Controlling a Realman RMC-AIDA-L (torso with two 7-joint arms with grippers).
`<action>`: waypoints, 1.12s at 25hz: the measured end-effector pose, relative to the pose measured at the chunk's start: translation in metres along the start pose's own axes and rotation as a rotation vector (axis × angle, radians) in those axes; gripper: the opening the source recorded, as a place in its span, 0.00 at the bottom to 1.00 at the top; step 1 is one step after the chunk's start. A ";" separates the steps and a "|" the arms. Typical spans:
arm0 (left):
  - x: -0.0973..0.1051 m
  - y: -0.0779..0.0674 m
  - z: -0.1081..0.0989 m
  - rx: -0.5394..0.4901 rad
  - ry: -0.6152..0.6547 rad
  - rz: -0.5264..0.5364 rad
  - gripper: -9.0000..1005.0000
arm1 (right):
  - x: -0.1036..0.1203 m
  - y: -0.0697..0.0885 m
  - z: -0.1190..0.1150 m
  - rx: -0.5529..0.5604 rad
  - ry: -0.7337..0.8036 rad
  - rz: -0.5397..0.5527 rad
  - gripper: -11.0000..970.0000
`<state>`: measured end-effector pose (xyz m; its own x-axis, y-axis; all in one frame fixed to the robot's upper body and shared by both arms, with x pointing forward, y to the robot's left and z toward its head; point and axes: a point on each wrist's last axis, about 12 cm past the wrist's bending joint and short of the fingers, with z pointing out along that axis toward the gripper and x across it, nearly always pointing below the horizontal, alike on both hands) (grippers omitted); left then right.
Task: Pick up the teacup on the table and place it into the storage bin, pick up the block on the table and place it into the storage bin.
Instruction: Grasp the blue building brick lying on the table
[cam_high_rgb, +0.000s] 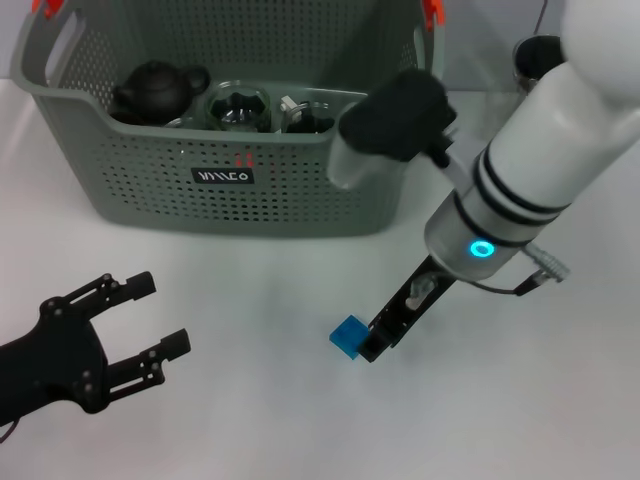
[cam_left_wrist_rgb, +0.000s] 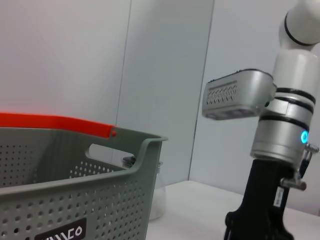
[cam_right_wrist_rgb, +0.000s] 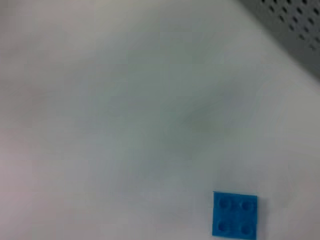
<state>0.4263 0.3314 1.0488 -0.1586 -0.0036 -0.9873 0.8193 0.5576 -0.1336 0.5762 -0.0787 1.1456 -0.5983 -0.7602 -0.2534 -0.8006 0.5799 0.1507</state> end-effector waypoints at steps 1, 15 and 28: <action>0.000 0.000 0.000 0.001 0.000 0.001 0.80 | -0.001 0.001 0.002 0.009 -0.006 0.000 0.62; 0.002 0.000 0.000 -0.013 0.007 -0.005 0.80 | -0.003 0.001 0.021 0.057 -0.033 0.004 0.62; 0.002 0.000 0.001 -0.012 0.006 -0.005 0.80 | -0.002 0.007 0.034 0.076 -0.040 -0.042 0.62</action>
<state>0.4263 0.3304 1.0465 -0.1664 -0.0017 -0.9861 0.8119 0.5673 -0.1380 0.5726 -0.0627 1.1144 -0.5610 -0.7730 -0.2962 -0.8195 0.5692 0.0668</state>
